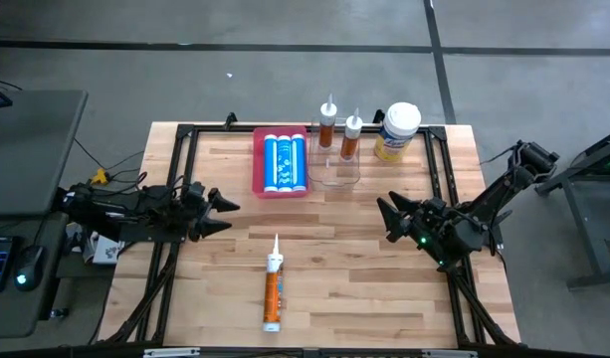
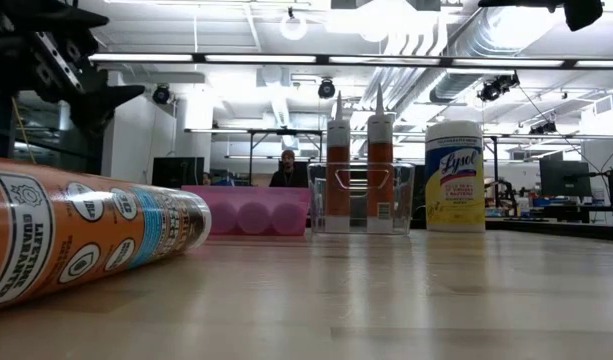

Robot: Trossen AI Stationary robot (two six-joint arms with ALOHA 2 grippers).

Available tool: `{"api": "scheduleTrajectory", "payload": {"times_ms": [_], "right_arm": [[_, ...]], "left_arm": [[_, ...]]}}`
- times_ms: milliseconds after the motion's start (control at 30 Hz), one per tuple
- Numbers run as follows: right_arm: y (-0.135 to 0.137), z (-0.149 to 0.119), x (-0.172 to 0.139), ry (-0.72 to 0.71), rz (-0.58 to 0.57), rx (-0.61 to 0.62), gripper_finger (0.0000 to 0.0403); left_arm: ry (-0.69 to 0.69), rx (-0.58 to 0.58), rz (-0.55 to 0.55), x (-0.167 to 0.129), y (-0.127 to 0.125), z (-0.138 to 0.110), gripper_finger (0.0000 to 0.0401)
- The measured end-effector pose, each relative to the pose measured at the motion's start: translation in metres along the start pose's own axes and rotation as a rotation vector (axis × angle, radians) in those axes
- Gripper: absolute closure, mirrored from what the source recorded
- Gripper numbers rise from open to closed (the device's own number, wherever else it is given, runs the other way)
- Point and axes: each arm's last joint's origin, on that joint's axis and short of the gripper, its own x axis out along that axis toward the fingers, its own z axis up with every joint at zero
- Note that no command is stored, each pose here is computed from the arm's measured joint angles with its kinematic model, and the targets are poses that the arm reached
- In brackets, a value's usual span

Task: Pick & place silicon tubes, Sealant and Lysol wipes
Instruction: Put the orange sealant into the transparent bin

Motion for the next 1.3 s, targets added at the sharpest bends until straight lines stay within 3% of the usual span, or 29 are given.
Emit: {"api": "scheduleTrajectory", "payload": {"times_ms": [100, 267, 433, 600, 833, 1133, 1300], "right_arm": [[0.0, 0.0, 0.0, 0.0, 0.0, 0.0, 0.0082], [0.0, 0.0, 0.0, 0.0, 0.0, -0.027, 0.0082], [0.0, 0.0, 0.0, 0.0, 0.001, -0.067, 0.0082], [0.0, 0.0, 0.0, -0.001, 0.0, -0.111, 0.0082], [0.0, 0.0, 0.0, 0.0, 0.001, -0.187, 0.0082], [0.001, 0.0, 0.0, 0.005, 0.018, -0.265, 0.0082], [0.001, 0.0, 0.0, 0.004, 0.019, -0.33, 0.0082]], "left_arm": [[0.01, -0.068, -0.008, 0.0, 0.0, 0.0, 0.0032], [-0.089, -0.226, 0.082, 0.0, 0.002, 0.004, 0.0032], [-0.121, -0.245, 0.092, -0.001, -0.001, 0.009, 0.0032], [-0.198, -0.338, 0.119, -0.003, -0.006, 0.021, 0.0032], [-0.215, -0.342, 0.185, 0.002, -0.022, 0.045, 0.0032], [-0.007, -0.328, 0.374, 0.043, -0.045, 0.075, 0.0032], [0.188, -0.369, 0.513, 0.069, -0.055, 0.084, 0.0032]]}}
